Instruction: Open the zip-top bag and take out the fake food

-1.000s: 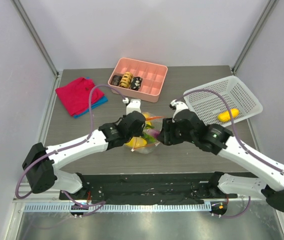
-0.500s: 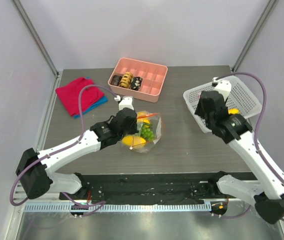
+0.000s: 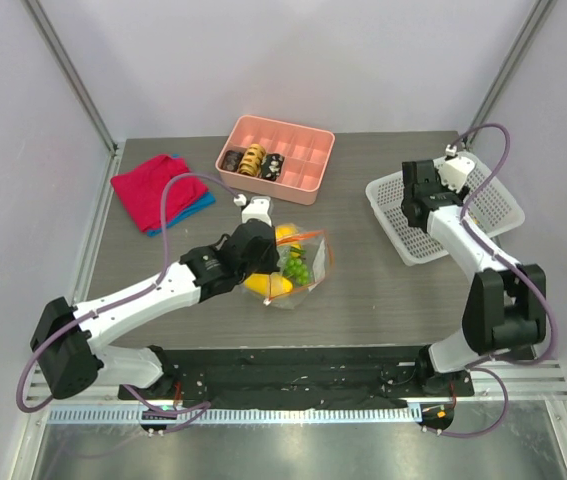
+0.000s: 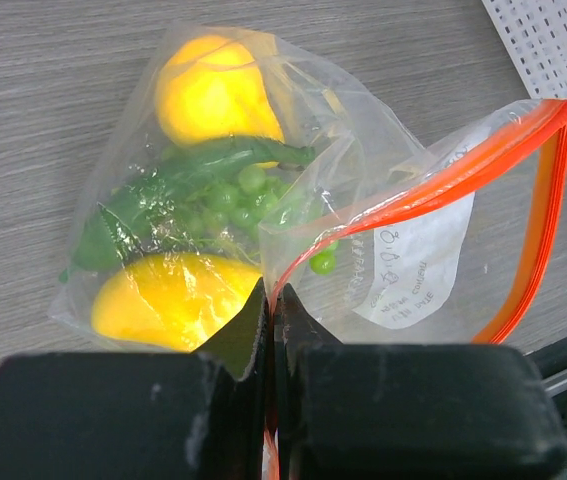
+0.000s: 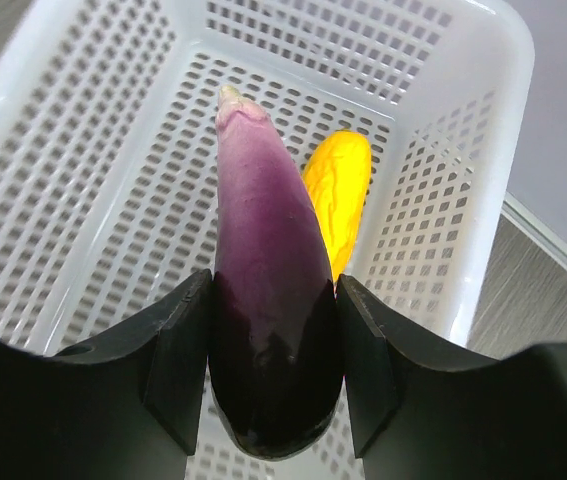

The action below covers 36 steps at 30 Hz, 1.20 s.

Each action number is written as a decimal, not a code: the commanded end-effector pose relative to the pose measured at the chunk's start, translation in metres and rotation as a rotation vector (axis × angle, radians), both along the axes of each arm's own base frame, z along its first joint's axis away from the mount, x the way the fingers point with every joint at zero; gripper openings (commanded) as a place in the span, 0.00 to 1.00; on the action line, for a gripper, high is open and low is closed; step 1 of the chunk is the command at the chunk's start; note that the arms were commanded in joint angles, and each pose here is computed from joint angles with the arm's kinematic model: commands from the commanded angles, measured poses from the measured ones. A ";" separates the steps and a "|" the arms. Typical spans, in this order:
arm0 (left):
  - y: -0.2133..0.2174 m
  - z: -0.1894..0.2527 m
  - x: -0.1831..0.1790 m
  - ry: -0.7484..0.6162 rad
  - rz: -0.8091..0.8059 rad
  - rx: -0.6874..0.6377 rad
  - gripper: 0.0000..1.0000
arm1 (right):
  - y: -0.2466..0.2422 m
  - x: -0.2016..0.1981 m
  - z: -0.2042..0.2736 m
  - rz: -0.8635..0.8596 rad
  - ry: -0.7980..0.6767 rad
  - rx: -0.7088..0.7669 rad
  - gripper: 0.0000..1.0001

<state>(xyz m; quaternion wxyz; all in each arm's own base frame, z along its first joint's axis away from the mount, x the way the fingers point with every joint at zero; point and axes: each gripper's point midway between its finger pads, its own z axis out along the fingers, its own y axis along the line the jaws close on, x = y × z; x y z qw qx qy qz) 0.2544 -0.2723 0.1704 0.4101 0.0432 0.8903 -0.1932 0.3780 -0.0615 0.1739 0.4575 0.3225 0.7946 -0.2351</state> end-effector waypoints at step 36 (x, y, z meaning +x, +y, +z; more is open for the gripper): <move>-0.010 0.046 -0.002 -0.076 -0.054 -0.100 0.00 | 0.273 -0.144 0.066 1.193 -0.008 0.259 0.70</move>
